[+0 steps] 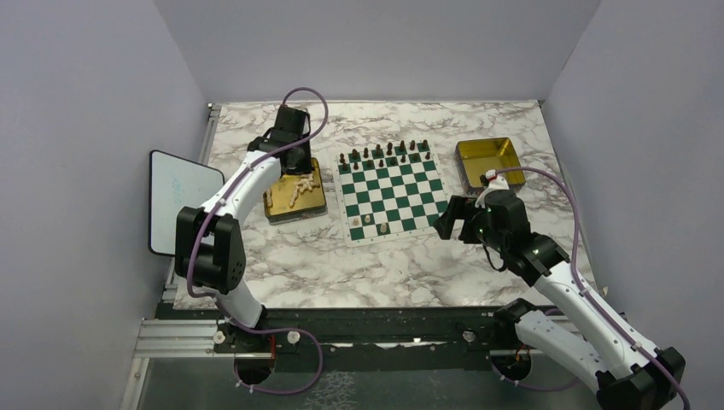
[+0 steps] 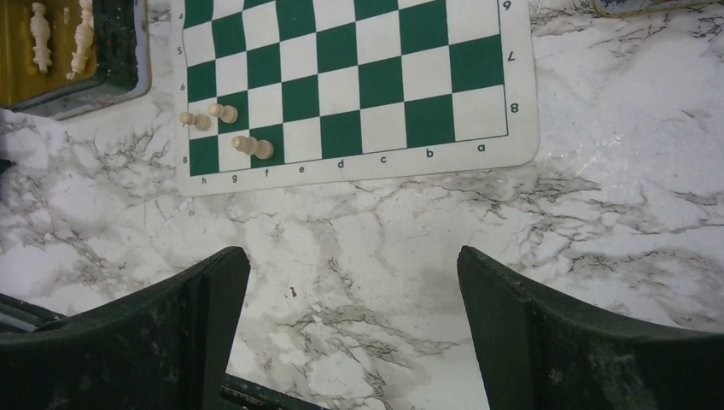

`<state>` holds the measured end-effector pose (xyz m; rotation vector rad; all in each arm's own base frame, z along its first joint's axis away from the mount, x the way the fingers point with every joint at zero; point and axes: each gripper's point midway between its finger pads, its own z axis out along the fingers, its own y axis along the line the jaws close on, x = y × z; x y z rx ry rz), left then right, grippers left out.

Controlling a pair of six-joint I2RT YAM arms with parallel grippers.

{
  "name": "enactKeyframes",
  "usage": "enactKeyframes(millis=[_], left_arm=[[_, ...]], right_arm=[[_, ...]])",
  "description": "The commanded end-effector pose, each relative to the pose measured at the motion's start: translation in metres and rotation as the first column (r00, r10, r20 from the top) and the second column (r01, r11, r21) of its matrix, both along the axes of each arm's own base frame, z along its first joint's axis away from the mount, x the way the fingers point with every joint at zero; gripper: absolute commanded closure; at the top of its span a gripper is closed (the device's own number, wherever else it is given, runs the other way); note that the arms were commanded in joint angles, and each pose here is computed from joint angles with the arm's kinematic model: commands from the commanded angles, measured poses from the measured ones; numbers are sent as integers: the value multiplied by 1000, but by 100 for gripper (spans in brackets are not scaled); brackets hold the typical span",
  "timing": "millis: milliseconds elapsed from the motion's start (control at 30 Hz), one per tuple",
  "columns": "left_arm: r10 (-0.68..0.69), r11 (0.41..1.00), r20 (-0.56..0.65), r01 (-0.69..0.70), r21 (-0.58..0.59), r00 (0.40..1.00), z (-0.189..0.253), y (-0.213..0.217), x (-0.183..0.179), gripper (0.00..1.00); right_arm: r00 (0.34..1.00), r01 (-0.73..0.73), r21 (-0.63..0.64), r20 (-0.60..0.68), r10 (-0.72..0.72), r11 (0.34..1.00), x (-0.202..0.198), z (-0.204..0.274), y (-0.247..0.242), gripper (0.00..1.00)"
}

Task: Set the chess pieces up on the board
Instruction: Place the chess piece on the chessboard.

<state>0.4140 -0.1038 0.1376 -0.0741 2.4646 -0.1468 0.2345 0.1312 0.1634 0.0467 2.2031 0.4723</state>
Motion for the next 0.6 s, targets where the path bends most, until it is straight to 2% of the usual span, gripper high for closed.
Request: enactKeyframes(millis=[0,233,567], left_arm=[[-96,995,56,96,-1,994,39,-29,-15,85],[-204,979,68,203,20,977,54,-73,-47,85],[-276,961,32,275,20,961,37,-106,-107,85]], right_arm=[[1000,-19,10,-2,19,1000,2,9,4,3],[1000,-8,4,14,8,1000,7,17,3,3],[1000,5,-3,8,-5,1000,10,12,3,3]])
